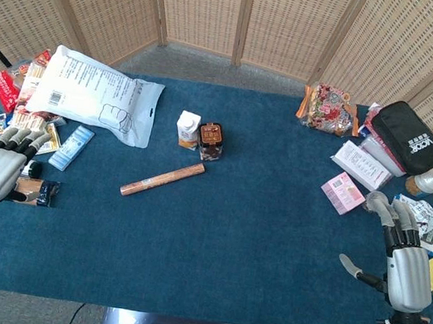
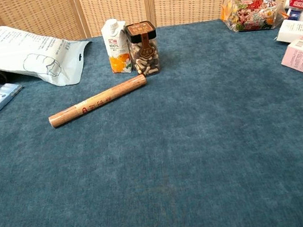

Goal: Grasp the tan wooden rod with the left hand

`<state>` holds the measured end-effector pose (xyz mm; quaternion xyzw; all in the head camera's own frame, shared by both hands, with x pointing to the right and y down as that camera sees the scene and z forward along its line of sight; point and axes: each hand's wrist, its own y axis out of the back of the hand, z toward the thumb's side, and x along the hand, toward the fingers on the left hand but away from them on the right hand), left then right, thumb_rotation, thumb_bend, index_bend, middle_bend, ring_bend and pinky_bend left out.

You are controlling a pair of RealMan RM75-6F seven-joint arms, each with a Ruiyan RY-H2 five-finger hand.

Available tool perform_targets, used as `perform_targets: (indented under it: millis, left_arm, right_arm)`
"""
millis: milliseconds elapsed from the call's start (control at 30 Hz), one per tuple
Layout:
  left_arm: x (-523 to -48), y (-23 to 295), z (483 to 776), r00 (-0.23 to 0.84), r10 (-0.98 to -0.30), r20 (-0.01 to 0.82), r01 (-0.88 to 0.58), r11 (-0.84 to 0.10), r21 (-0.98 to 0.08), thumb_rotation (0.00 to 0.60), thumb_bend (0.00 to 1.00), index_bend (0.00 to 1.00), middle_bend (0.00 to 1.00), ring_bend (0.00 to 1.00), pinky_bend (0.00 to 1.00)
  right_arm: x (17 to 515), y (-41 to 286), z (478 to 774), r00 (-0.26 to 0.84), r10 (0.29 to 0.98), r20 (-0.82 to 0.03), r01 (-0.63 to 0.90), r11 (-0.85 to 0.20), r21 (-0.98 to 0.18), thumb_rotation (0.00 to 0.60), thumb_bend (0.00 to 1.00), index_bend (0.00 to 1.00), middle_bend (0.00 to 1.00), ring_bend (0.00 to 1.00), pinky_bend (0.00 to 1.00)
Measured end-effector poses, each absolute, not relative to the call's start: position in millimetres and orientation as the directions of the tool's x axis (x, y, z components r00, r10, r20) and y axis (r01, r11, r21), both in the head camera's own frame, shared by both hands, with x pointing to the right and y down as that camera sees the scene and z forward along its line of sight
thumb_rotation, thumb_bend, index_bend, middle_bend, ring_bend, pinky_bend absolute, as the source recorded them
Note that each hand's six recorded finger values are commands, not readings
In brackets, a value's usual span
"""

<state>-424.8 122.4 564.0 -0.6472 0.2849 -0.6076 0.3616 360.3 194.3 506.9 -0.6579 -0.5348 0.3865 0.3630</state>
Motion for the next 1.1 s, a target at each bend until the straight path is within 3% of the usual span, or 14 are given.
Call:
perform_targets:
  millis: [433,667,900,1100]
  left_arm:
    - [-403,121,594,0.102,-0.755,0.648,0.068,-0.644,-0.762,0.6,0.0,0.03,0.0,0.0,0.0]
    - [-369,115,638,0.108,-0.696,0.71,0.073,-0.706,-0.704,0.6,0.0,0.07,0.0,0.0,0.0]
    - [-332,118,684,0.079,-0.642,0.763,0.026,-0.764,-0.645,0.6,0.0,0.1,0.0,0.0,0.11]
    - [-298,115,709,0.07,-0.636,0.768,-0.016,-0.771,-0.637,0.6,0.0,0.11,0.0,0.0,0.13]
  right_arm:
    - [362,198,499,0.134,0.986,-0.101,0.442,-0.151,-0.884,0.6,0.0,0.02,0.15,0.0,0.0]
    - [366,200,498,0.127,0.986,-0.105,0.439,-0.151,-0.886,0.6,0.0,0.02,0.15,0.0,0.0]
    - [369,201,496,0.118,0.988,-0.103,0.441,-0.145,-0.886,0.6,0.0,0.02,0.15,0.0,0.0]
    - [373,201,494,0.11,0.989,-0.099,0.445,-0.138,-0.885,0.6,0.0,0.02,0.15,0.0,0.0]
